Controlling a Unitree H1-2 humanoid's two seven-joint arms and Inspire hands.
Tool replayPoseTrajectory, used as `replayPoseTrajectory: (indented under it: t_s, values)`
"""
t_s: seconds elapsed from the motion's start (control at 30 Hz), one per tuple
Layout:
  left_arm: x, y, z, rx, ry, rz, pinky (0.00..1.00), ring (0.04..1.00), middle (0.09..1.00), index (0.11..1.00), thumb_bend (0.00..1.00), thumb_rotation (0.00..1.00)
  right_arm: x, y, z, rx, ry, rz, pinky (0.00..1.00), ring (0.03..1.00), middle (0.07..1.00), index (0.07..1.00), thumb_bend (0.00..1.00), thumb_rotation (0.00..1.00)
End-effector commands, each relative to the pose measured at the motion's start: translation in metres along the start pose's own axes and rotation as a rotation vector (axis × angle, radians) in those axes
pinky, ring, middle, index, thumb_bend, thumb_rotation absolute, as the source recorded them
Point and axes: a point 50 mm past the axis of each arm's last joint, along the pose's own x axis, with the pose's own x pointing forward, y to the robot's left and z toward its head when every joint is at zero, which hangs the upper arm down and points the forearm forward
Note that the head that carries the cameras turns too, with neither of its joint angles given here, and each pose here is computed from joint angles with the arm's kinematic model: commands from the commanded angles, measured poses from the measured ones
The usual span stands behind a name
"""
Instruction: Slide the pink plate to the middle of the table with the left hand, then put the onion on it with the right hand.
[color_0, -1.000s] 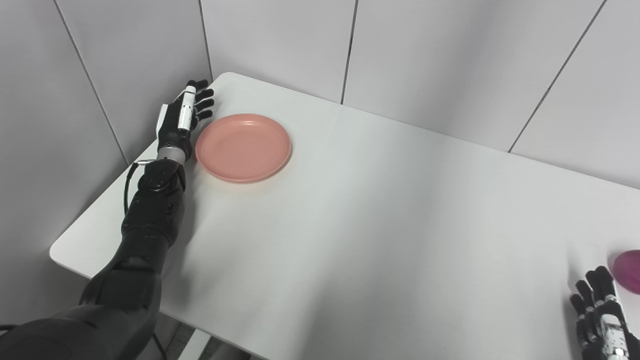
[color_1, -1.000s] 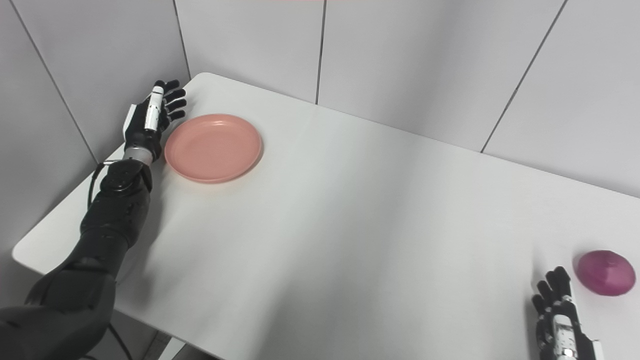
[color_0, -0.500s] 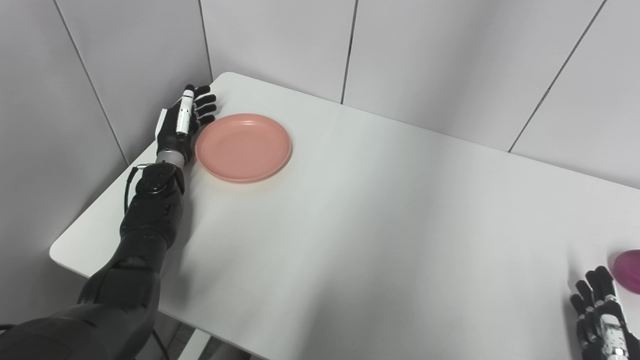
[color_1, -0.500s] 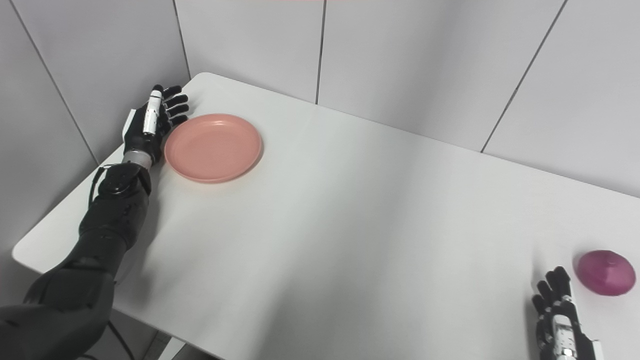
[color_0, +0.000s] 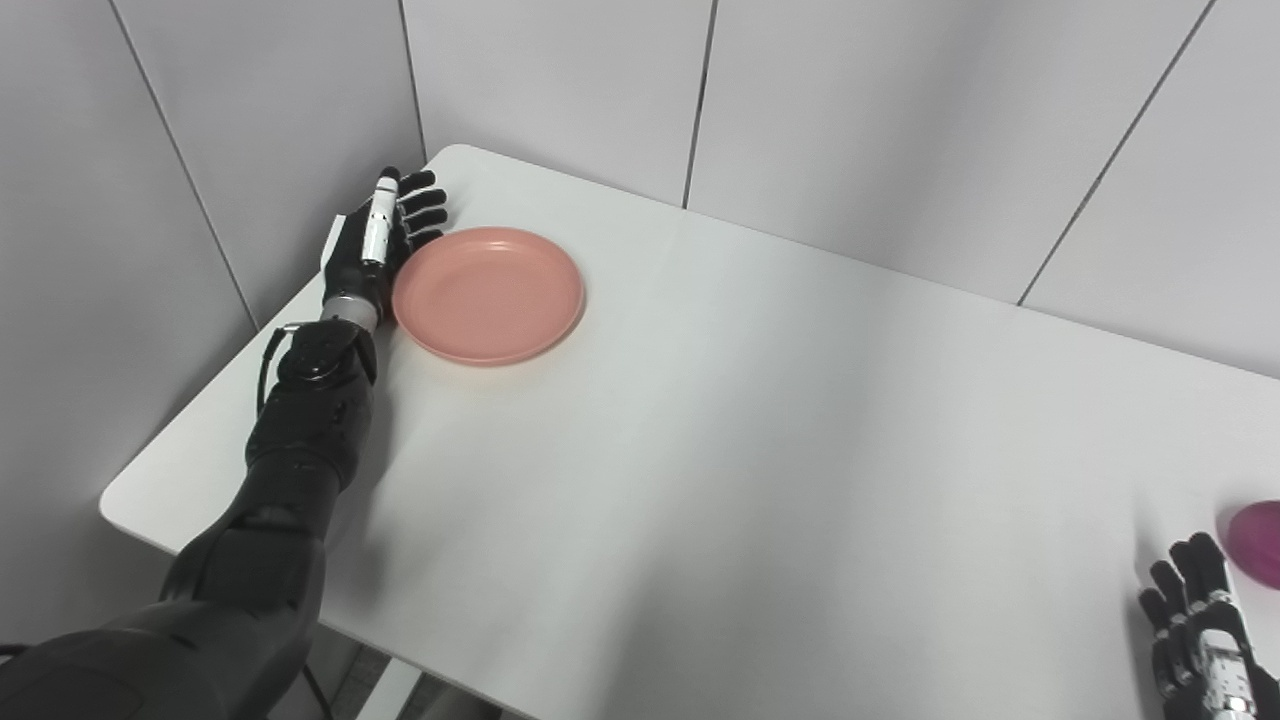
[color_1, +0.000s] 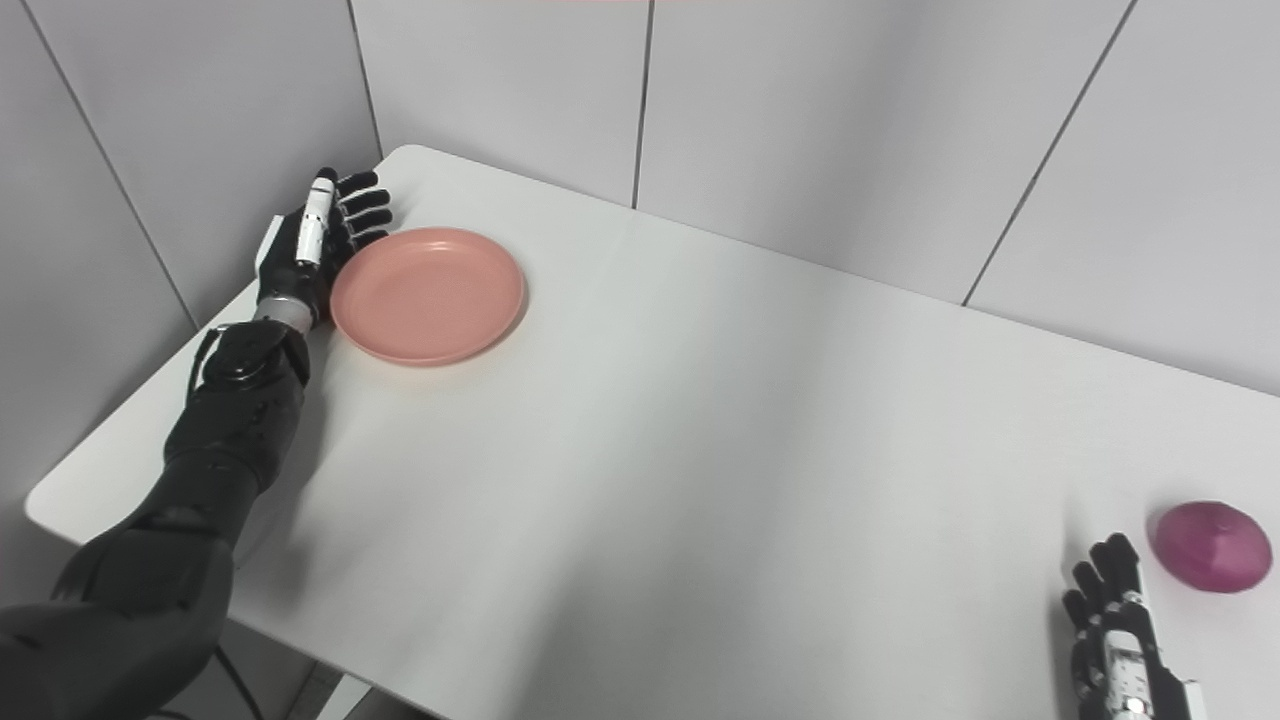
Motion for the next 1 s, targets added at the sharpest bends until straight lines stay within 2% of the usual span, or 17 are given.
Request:
replayPoseTrajectory:
  t_s: [0.0, 0.6, 0.97]
  values:
    - [0.023, -0.008, 0.039, 0.001, -0.091, -0.036, 0.74, 0.756, 0.756, 0.730, 0.31, 1.00, 0.002, -0.003, 0.010, -0.016, -0.037, 0.010, 1.00, 1.000, 1.000, 1.000, 0.07, 1.00]
    - [0.025, -0.042, 0.038, -0.008, -0.076, -0.138, 0.75, 0.771, 0.768, 0.740, 0.32, 1.00, 0.001, -0.001, 0.011, -0.006, -0.039, 0.010, 1.00, 1.000, 1.000, 1.000, 0.05, 1.00]
    - [0.023, -0.062, 0.031, -0.011, -0.051, -0.204, 0.76, 0.776, 0.776, 0.744, 0.32, 1.00, 0.001, 0.004, 0.013, -0.003, -0.037, 0.002, 1.00, 1.000, 1.000, 1.000, 0.00, 1.00]
